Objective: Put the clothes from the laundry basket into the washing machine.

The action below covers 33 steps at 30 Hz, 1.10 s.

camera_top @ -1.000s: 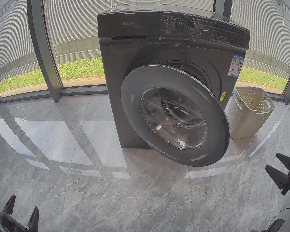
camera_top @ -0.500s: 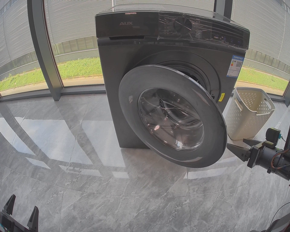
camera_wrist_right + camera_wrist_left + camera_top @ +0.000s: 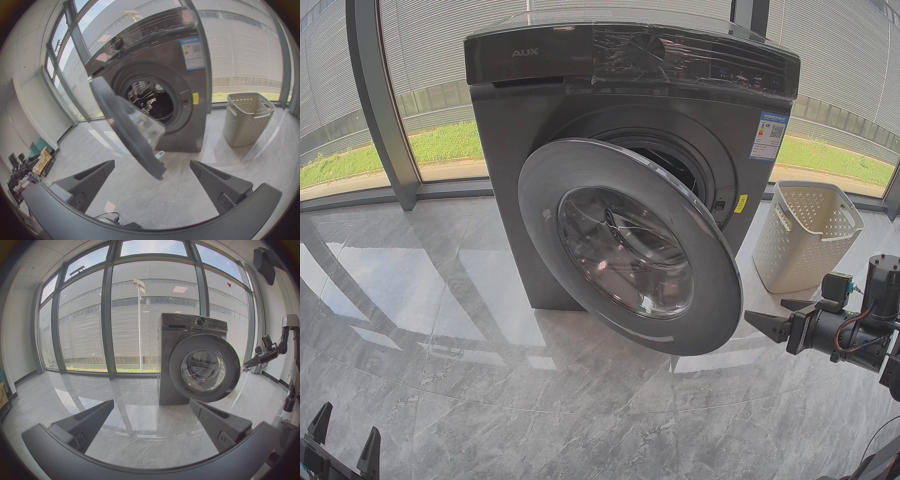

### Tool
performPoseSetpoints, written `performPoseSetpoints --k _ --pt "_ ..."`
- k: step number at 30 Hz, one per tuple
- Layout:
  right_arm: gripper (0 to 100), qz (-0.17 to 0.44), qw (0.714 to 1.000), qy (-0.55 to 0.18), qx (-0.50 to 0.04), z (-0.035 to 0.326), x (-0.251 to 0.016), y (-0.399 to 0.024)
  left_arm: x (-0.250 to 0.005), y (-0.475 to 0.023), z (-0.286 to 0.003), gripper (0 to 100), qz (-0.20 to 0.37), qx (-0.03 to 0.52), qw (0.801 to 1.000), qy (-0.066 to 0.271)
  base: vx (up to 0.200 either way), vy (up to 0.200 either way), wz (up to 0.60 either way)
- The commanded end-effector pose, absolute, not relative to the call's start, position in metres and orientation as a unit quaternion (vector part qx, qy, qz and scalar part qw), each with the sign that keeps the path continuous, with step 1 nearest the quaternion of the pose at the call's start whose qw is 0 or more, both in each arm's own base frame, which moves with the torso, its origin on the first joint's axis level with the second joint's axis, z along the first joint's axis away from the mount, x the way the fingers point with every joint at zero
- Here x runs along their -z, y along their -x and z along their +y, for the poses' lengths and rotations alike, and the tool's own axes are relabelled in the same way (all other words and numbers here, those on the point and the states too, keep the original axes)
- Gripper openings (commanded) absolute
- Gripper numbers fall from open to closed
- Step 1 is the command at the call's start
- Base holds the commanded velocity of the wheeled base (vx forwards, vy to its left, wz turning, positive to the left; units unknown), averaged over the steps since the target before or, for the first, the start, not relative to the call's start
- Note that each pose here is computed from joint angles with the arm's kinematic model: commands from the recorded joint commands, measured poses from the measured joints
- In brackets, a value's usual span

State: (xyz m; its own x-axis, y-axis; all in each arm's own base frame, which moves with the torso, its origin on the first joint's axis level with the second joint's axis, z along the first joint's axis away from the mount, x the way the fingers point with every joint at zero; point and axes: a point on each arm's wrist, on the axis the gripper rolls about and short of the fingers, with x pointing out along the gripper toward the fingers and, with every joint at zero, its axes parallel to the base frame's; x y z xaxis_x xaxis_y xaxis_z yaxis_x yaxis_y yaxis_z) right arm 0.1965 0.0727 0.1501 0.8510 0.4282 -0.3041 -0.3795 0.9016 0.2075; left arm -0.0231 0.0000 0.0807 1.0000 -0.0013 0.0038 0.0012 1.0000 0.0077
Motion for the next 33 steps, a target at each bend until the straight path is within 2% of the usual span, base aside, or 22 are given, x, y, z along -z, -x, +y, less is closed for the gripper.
performPoseSetpoints --k 1,6,11,15,26,30,32,33 --pt "100 0.182 0.958 -0.068 -0.212 0.075 -0.147 -0.198 -0.076 0.023 0.0 100 -0.002 0.001 1.0 -0.003 0.2 0.0 0.0" --pt "100 0.187 0.956 -0.067 -0.215 0.078 -0.145 -0.202 -0.076 0.023 0.0 100 -0.002 0.001 1.0 -0.003 0.2 0.0 0.0" --pt "100 0.193 0.954 -0.066 -0.221 0.084 -0.14 -0.208 -0.076 0.023 0.0 100 -0.002 0.001 1.0 -0.002 0.0 0.0 0.0" --pt "100 0.158 0.968 -0.07 -0.183 0.081 -0.143 -0.219 -0.076 0.023 0.0 100 -0.002 0.001 1.0 0.002 0.0 0.0 0.0" --pt "100 0.131 0.983 -0.081 -0.099 0.05 -0.149 -0.229 -0.076 0.023 0.0 100 -0.002 0.001 1.0 -0.001 0.0 0.0 0.0" --pt "100 0.128 0.983 -0.077 -0.11 0.051 -0.151 -0.217 -0.076 0.023 0.0 100 -0.002 0.0 1.0 -0.002 0.0 0.0 0.0" --pt "100 0.137 0.981 -0.071 -0.122 0.053 -0.147 -0.206 -0.076 0.023 0.0 100 -0.002 -0.001 1.0 -0.002 0.0 -0.2 0.0" --pt "0 0.144 0.978 -0.064 -0.138 0.057 -0.144 -0.195 -0.076 0.023 0.0 100 -0.002 0.0 1.0 -0.002 0.0 -0.2 0.0"
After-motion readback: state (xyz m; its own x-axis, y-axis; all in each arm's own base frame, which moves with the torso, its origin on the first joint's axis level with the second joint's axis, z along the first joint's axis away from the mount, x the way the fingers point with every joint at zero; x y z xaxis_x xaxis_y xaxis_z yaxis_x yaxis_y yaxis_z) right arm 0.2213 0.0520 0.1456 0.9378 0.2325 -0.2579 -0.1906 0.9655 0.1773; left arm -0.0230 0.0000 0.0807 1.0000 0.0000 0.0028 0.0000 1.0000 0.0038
